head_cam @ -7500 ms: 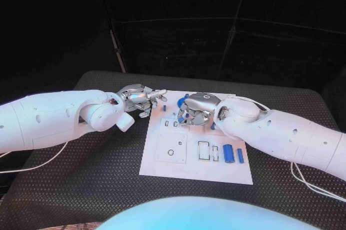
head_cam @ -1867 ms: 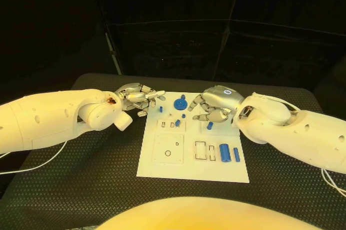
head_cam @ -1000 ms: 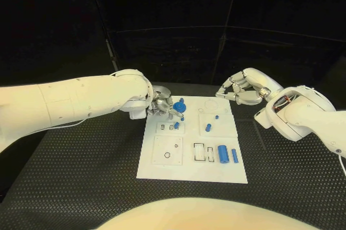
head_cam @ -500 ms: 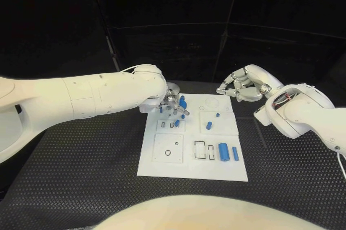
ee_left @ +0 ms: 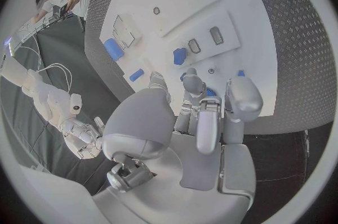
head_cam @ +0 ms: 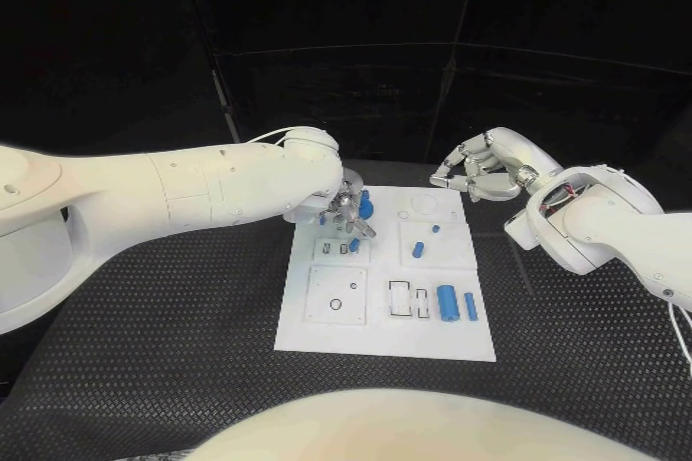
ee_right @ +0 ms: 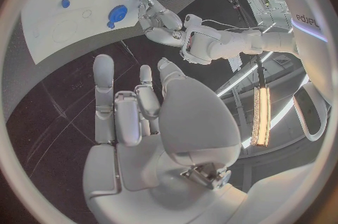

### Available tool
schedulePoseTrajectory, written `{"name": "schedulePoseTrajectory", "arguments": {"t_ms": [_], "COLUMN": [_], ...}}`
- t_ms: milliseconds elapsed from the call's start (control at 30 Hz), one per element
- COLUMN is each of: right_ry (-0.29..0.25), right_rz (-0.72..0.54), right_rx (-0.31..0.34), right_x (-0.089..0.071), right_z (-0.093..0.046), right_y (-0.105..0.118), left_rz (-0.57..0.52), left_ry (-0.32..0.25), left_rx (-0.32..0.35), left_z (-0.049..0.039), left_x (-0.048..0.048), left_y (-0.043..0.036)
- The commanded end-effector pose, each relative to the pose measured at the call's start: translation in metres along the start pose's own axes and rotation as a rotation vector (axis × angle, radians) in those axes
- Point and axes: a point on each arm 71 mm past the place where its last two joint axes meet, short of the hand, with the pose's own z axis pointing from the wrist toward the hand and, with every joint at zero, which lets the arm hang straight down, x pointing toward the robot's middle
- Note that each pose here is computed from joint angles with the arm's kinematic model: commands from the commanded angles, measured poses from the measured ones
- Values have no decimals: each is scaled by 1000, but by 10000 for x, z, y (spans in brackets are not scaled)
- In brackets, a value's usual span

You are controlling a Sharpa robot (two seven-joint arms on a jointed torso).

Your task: Assemble the parts on the task board

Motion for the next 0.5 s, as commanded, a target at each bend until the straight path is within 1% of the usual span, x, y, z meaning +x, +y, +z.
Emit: {"name": "schedulePoseTrajectory", "arguments": {"t_ms": [33,200,300,500], "right_ry": [-6,-1,5,10], "right_rz": [5,11,13,13], "right_rx": [3,3,5,8], "right_x": [-13,-4,4,11], "right_z": [3,1,6,19], "right_y": [10,23,24,14], "left_rz": [44,52,58,66], "left_ry": [54,74,84,96], "left_rx": [-27,-32,-26,-21], "left_z": [16,47,61,70], "left_x": [29,50,68,84], "left_y": [20,12,-8,-37]}}
